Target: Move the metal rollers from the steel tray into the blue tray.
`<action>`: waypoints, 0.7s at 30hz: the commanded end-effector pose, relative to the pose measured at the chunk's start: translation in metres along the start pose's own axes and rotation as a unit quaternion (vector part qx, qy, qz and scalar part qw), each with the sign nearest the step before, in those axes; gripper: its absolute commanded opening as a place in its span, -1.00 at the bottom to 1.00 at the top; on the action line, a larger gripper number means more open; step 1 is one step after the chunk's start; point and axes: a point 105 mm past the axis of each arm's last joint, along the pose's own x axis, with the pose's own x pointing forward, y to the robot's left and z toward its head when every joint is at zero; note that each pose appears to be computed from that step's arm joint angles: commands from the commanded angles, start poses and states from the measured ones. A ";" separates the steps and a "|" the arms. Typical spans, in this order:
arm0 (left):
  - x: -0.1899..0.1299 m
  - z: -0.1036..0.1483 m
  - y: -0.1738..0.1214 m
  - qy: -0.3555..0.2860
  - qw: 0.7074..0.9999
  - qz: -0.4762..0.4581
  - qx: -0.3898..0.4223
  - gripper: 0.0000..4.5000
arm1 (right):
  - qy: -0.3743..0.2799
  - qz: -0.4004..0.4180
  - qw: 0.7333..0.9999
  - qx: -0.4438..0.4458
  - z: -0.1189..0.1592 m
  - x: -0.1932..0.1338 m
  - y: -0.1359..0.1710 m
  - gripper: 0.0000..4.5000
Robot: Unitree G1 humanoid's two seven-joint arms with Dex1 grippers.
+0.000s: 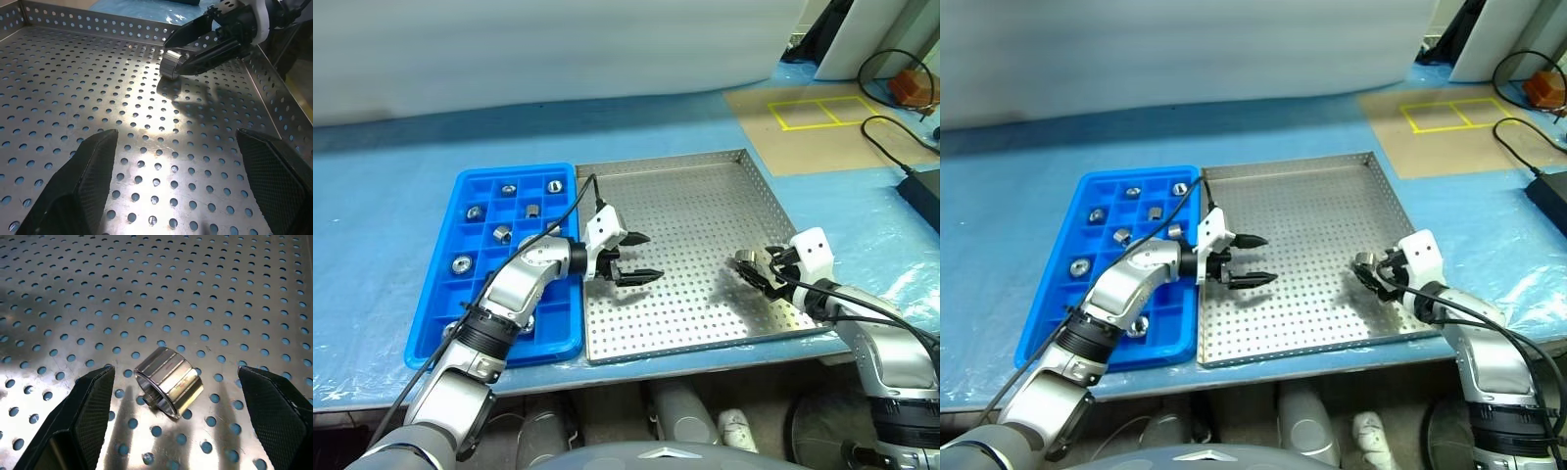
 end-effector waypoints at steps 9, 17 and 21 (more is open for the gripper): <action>-0.005 0.001 0.005 0.006 1.000 0.016 0.026 0.82 | 0.023 -0.052 0.998 -0.024 -0.008 0.024 -0.017 0.46; -0.018 0.003 0.017 0.002 0.998 0.052 0.027 0.82 | -0.086 -0.002 0.996 -0.032 0.050 0.027 -0.001 -0.45; -0.035 0.014 0.026 -0.023 0.996 0.090 0.012 0.82 | -0.125 0.059 0.989 -0.050 0.081 0.042 0.027 -0.45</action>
